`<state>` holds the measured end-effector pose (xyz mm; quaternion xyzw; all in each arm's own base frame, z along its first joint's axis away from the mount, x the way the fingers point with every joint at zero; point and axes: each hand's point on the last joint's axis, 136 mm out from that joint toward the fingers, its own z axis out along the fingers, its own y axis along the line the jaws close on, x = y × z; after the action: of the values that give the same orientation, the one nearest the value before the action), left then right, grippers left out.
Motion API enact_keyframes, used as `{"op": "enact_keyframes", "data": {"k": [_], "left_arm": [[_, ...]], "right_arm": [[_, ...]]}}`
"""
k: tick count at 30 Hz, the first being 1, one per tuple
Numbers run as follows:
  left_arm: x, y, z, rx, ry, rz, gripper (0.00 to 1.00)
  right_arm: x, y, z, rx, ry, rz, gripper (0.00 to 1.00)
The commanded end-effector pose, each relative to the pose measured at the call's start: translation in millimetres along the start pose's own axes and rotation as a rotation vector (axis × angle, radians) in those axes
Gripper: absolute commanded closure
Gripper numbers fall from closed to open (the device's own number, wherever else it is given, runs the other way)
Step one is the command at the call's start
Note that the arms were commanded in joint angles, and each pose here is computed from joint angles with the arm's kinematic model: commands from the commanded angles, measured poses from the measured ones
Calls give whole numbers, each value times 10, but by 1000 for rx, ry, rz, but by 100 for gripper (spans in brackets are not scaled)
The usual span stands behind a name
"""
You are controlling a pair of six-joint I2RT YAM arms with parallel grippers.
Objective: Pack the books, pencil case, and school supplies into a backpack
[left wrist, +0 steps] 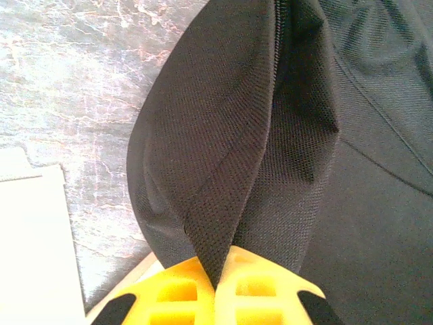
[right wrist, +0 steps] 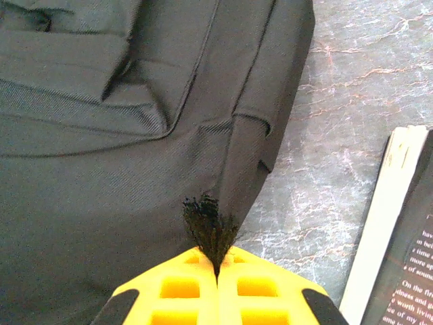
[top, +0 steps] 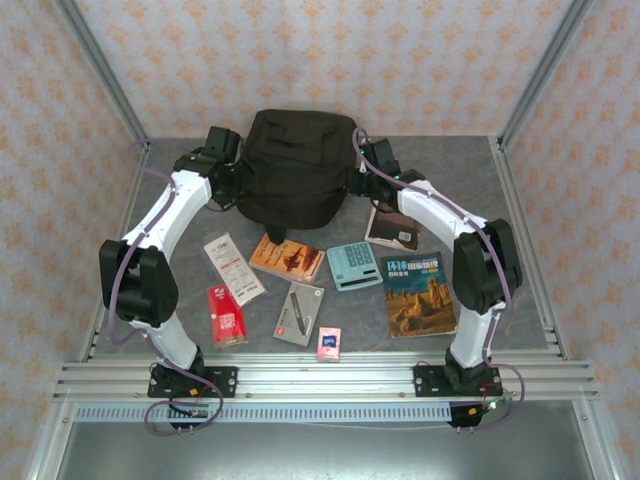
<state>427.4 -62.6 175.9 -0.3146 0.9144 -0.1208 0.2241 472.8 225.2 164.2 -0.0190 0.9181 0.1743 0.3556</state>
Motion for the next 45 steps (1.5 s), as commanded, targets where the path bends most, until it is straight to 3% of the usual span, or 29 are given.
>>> {"op": "enact_keyframes", "data": {"k": [1,7,16,23,25,29,31,34,36,37,38,39,42,43,44,45], "left_arm": [[-313,212,-178,-82,-122,-2,100],[-246,257,-148,-87,-104,0,100],[-196,295,-146,-86,-98,17,100],[-53,99,-15,32,-21,-20,100],[39,-37,37,94,20,-44,100],[296,-513,58,238,83,-59,100],[412,-753,55,305,97,-68,100],[532,-1001,82,346,111,-68,100],[589,-1091,139,340,119,-44,100],[623,-1128,170,346,132,-35,96],[654,-1175,182,361,147,-22,85],[675,-1167,182,353,149,-9,66],[647,-1048,-15,333,90,35,34],[613,-990,-118,324,57,45,10],[575,-933,-262,319,22,60,0],[532,-866,-417,305,-11,71,0]], "right_arm": [[-245,-263,23,49,-53,43,100],[-453,-401,58,41,-104,93,100],[-609,-517,341,63,-84,123,100],[-661,-563,439,76,-88,159,98],[-668,-554,444,69,-86,166,90],[-683,-554,369,80,-85,183,54],[-687,-601,271,111,-93,194,43],[-700,-714,14,192,-118,206,33],[-697,-795,-202,242,-149,224,31],[-687,-818,-280,254,-162,231,31],[-679,-825,-382,260,-177,242,31],[-660,-824,-465,260,-183,247,31],[-591,-806,-673,250,-180,276,30],[-570,-794,-719,243,-176,285,30],[-552,-753,-768,225,-170,294,30],[-533,-718,-813,211,-162,299,30]]}}
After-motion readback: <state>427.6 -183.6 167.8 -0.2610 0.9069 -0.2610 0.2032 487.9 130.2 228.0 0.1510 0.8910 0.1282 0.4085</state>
